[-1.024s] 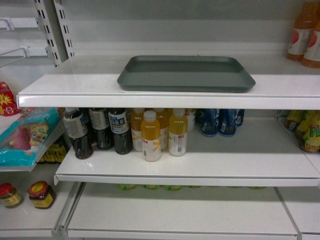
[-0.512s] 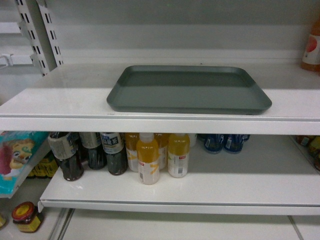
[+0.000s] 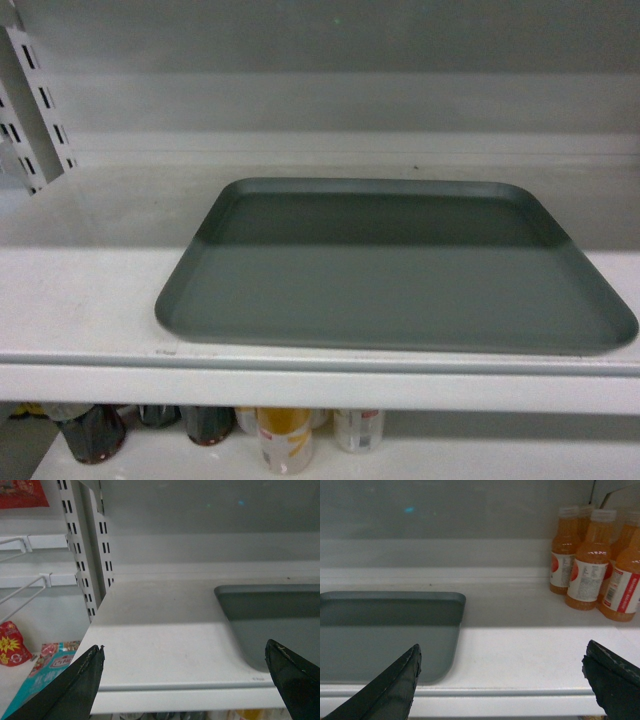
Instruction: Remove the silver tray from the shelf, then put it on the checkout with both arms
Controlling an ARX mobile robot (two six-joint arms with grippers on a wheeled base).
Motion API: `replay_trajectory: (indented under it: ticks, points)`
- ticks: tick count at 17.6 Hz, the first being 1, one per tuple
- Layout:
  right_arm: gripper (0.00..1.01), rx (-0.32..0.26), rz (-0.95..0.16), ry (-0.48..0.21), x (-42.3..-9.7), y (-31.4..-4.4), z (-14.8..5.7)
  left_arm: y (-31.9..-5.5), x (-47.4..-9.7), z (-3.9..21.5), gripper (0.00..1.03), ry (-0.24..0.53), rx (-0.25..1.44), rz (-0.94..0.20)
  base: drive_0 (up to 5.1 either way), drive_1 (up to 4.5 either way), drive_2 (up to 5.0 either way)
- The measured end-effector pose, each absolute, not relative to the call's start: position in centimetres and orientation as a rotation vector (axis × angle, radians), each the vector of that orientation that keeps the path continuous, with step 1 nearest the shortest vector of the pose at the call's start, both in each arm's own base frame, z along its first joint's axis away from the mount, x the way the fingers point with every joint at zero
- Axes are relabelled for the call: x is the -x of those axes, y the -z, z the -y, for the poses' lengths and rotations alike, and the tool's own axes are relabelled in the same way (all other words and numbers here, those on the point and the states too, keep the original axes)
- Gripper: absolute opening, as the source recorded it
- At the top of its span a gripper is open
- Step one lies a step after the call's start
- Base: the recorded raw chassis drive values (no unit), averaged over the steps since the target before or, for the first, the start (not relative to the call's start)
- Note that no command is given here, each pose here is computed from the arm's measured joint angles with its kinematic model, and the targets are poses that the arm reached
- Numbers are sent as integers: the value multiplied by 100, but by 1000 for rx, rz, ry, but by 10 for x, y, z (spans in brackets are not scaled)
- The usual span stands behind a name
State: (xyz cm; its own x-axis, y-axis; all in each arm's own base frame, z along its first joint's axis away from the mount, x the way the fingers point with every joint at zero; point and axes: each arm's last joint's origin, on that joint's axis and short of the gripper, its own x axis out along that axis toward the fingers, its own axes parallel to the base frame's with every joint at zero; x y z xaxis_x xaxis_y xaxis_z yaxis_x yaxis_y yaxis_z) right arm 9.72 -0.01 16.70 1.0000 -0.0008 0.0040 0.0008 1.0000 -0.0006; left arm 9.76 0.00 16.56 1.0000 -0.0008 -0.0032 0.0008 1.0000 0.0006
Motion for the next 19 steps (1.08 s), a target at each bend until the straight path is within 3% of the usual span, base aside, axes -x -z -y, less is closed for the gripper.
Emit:
replay_trajectory:
  ticks: [3,19]
  points:
    - [98,1,1,0,-97,-167,0,-165,-98,0,98,0,-1,-6,1,380,-378]
    - [98,1,5,1,-97,-167,0,-166,-98,0,98,0,-1,-2,0,0,0]
